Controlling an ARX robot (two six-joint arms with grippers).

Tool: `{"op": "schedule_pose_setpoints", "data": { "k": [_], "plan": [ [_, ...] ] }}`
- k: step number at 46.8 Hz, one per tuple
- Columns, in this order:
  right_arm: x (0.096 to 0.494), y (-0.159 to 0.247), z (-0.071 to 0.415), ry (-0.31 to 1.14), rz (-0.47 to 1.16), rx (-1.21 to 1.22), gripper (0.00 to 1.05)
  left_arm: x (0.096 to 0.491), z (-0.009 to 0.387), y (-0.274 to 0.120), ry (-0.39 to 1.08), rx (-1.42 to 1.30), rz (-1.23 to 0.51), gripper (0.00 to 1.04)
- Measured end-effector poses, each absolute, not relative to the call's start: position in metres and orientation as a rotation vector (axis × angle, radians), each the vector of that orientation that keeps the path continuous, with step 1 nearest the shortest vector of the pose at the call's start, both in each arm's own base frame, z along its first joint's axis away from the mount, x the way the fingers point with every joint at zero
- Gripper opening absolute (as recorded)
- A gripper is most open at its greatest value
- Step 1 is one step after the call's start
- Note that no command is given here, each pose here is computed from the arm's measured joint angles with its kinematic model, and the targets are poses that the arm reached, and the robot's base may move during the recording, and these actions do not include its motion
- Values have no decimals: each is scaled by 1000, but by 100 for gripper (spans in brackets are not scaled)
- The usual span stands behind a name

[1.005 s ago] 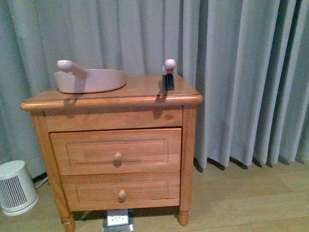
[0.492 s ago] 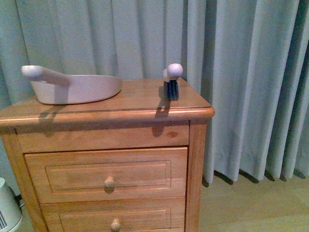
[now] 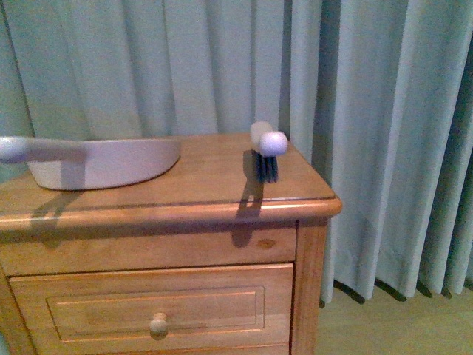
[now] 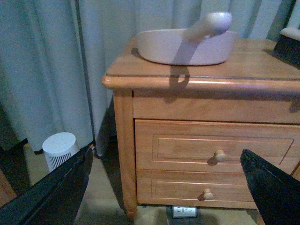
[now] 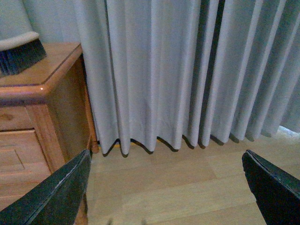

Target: Clean up trash

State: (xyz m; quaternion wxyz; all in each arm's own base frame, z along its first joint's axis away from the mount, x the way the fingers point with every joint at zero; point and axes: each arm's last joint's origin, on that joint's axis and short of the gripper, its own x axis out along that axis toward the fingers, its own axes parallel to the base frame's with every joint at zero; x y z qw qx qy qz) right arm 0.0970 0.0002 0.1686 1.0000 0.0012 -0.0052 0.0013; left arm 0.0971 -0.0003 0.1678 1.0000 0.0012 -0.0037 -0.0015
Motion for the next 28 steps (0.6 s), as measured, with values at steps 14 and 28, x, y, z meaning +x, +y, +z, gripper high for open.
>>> {"op": "schedule_pose_setpoints", "data": {
  "k": [14,28],
  "plan": [
    [97,0,169,-11,3,3,97,97,168,0,-7,2,-3,97],
    [97,0,169,-11,3,3,97,125,204,-1,215,-43,-16,97]
  ]
}}
